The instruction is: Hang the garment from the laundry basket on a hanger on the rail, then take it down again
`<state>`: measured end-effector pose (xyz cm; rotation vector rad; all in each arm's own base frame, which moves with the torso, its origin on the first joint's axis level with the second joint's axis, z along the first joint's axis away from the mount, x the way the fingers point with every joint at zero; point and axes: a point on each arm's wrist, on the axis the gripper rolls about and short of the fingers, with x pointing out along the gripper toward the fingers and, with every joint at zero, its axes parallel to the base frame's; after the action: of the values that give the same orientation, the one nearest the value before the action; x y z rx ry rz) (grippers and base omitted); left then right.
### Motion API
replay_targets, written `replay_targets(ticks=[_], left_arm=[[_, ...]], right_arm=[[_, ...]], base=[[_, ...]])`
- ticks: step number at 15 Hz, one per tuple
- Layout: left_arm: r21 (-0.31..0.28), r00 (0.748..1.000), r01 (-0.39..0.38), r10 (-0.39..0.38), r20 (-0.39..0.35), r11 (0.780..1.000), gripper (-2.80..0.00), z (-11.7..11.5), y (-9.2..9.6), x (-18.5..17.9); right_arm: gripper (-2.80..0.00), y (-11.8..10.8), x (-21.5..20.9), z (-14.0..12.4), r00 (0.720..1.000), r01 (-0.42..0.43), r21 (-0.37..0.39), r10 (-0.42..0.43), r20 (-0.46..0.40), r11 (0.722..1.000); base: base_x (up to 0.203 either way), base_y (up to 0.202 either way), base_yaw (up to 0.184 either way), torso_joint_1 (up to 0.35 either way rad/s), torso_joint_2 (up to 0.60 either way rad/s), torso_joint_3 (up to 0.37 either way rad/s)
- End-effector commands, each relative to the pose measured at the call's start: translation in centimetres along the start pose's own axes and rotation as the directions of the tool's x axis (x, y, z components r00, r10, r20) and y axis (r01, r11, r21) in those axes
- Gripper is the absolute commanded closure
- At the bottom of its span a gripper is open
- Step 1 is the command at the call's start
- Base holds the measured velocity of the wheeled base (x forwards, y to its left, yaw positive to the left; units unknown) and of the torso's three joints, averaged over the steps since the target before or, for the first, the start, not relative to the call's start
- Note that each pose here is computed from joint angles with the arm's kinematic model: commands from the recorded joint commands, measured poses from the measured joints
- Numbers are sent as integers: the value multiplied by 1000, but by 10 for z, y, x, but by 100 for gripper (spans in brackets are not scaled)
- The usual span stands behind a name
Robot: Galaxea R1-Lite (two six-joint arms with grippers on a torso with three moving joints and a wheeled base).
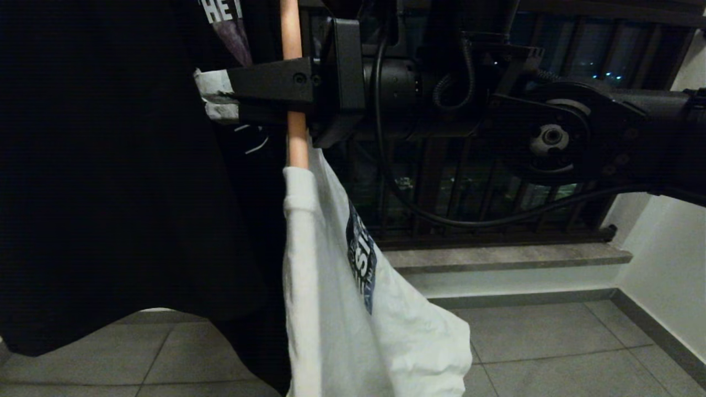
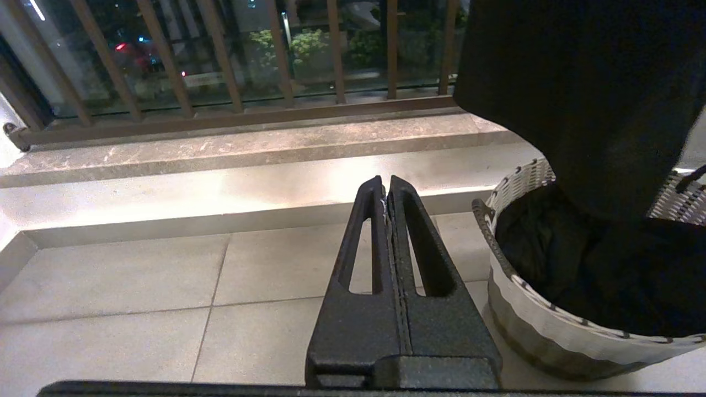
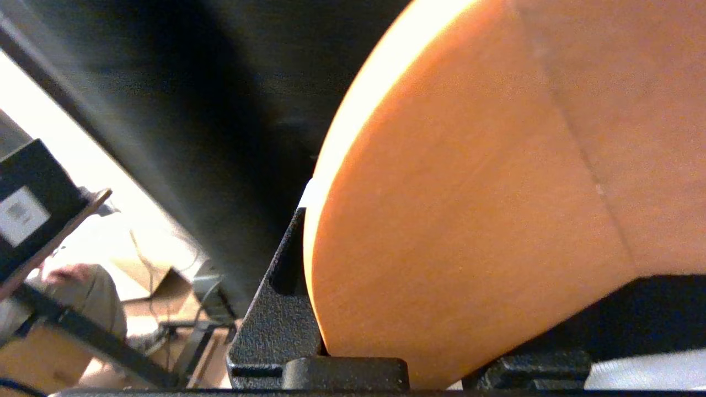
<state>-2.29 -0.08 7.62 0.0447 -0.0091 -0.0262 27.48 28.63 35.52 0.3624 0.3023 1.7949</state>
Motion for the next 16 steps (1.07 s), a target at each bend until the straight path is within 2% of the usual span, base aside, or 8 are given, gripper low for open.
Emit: replay_targets(ticks=[1,9,16], left_arm=[[0,1000,0,0,-2,1000,0,-1,0,0],[0,1000,0,0,-1,1000,0,0,0,0],[0,1000,0,0,-2,1000,0,-1,0,0]], right_arm=[[0,11,0,4,1000,-19,-16,19,3,1000],[0,20,16,-1,998,-60,-12,60,-12,998],[0,43,10,10,997,-72,-54,73,11,996]], base=[[0,0,0,0,0,0],[0,0,0,0,0,0],[0,0,0,0,0,0]])
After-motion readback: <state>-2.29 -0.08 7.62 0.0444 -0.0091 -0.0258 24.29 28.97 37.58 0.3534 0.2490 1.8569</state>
